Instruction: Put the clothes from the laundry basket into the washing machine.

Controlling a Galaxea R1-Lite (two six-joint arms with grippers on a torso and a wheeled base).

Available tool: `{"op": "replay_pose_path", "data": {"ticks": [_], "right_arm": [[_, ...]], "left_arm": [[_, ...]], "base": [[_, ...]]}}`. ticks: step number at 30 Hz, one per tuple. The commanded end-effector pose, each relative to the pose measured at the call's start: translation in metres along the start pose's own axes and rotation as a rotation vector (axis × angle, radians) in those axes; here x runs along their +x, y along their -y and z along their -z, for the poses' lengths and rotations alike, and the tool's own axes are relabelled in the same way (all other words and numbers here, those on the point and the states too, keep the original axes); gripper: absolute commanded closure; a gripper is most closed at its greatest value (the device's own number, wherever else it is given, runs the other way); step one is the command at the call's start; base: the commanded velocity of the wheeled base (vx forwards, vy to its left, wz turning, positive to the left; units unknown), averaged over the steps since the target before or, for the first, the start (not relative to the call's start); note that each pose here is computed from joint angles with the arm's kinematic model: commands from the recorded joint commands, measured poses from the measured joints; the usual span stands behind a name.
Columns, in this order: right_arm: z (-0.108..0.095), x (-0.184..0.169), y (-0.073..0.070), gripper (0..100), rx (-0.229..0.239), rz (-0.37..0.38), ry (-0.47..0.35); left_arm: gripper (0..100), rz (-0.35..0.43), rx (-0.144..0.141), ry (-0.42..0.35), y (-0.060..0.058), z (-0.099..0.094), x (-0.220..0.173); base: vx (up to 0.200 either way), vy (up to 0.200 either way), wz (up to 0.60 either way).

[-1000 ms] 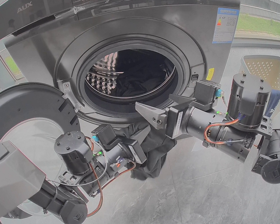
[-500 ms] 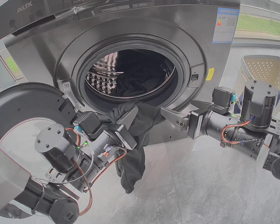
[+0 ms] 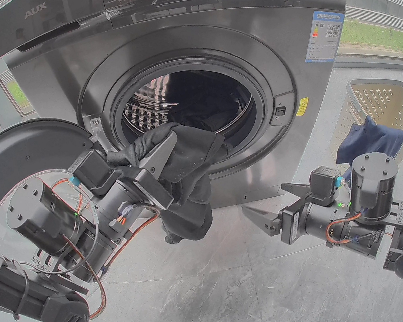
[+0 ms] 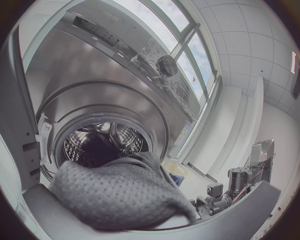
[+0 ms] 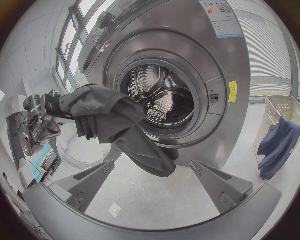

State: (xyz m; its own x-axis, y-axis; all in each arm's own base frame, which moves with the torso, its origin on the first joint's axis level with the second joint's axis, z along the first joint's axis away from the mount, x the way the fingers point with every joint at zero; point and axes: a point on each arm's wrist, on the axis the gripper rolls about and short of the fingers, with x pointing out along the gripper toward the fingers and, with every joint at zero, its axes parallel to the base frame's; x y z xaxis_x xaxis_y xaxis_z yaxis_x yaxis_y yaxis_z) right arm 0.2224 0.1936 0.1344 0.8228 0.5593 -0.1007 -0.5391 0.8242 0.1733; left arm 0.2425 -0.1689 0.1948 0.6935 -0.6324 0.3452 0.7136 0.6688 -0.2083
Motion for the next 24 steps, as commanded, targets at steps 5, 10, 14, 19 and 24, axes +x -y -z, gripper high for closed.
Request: {"op": "replay_pose_path", "data": {"ticks": [5,10,14,19,24], "right_arm": [[0.015,0.021,-0.017,0,-0.025,-0.051,-0.014],[0.019,0.035,-0.02,0,-0.028,-0.066,0.02],[0.022,0.042,-0.025,0,-0.025,-0.092,0.045],[0.022,0.045,-0.036,0,-0.022,-0.142,0.069],[0.024,0.06,-0.044,0,-0.017,-0.163,0.101]], "left_arm": [[100,0.007,0.003,0.028,0.003,-0.008,0.0],[100,-0.003,0.002,0.026,0.002,-0.007,0.0],[100,-0.008,0.003,0.02,0.002,-0.005,0.0],[100,-0.007,0.002,0.024,0.002,-0.006,0.0],[100,-0.003,0.001,0.025,0.003,-0.006,0.0]], "base": [[0.0,0.0,0.0],[0.0,0.0,0.0],[0.0,0.0,0.0],[0.0,0.0,0.0],[0.0,0.0,0.0]]}}
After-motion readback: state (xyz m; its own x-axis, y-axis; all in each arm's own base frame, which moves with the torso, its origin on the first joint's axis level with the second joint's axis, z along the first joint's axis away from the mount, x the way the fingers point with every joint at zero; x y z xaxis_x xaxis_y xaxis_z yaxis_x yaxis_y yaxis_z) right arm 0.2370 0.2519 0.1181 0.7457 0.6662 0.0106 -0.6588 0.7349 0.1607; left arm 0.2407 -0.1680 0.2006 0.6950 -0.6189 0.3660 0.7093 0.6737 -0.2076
